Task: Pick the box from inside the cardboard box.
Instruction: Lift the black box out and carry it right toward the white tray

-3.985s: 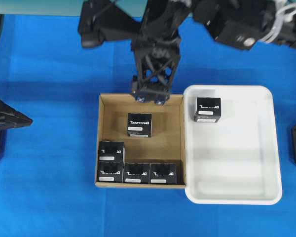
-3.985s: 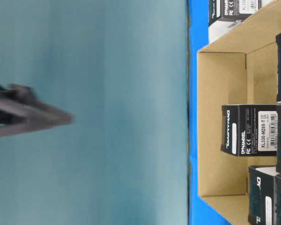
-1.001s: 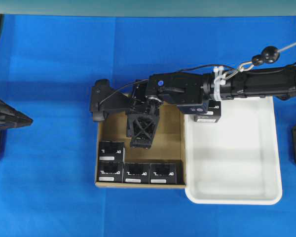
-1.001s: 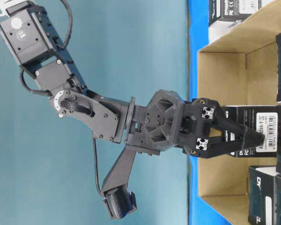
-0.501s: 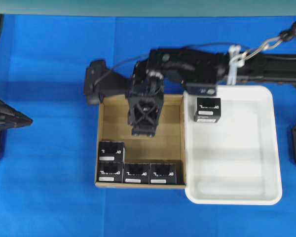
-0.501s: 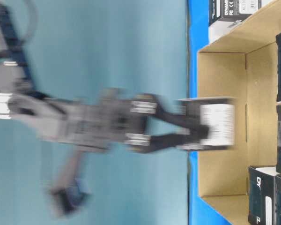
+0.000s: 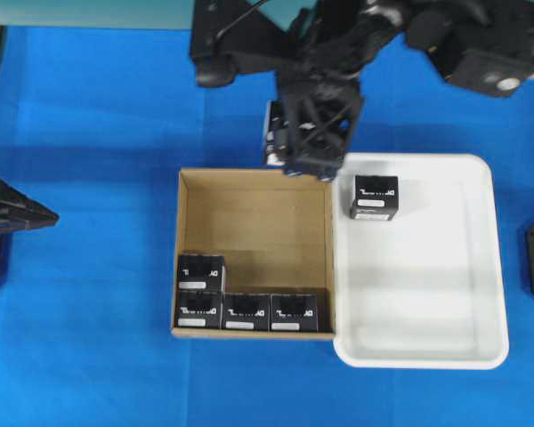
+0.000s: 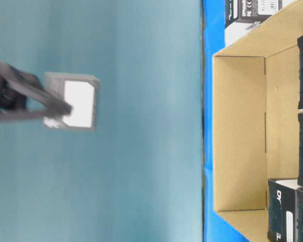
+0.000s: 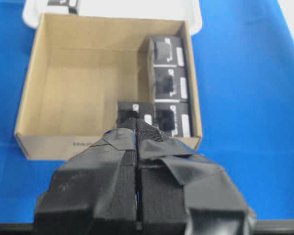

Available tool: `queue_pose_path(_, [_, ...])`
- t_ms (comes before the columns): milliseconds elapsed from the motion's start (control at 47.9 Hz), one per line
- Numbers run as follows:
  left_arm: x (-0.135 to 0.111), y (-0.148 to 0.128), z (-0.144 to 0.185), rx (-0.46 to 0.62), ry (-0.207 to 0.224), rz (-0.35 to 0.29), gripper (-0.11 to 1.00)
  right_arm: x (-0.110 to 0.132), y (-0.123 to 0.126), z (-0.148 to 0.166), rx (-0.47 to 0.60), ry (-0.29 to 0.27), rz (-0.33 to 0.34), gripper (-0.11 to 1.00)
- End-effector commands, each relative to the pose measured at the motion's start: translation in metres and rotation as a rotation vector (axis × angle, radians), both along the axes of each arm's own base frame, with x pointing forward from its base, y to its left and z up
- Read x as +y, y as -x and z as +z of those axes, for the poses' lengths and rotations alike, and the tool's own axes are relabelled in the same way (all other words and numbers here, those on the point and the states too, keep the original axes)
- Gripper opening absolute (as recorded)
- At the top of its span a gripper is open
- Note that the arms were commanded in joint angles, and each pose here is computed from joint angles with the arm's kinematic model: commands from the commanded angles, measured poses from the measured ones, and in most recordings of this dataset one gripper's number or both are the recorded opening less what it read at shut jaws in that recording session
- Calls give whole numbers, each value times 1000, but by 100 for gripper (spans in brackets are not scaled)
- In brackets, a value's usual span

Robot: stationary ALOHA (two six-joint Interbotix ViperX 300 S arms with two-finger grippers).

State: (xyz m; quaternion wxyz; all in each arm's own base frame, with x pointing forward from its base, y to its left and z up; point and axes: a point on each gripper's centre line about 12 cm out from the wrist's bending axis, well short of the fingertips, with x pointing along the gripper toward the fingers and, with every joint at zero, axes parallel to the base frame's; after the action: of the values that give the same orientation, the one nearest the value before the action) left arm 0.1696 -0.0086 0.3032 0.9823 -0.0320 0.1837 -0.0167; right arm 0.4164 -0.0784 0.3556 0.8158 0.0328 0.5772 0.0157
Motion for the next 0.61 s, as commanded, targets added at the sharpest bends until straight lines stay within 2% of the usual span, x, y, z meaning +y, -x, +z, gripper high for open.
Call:
queue_pose_path(0, [0,-2,11,-22,-2,0,-7,-2,16,22,-21,13,-7,62])
queue_pose_path(313, [0,-2,11,-21,1,1,-7,-9,51,43,-4,20,-14,62])
queue_pose_path(584, [0,-5,7,-9,2,2,-7,-14,92,23,58,5,-51,62])
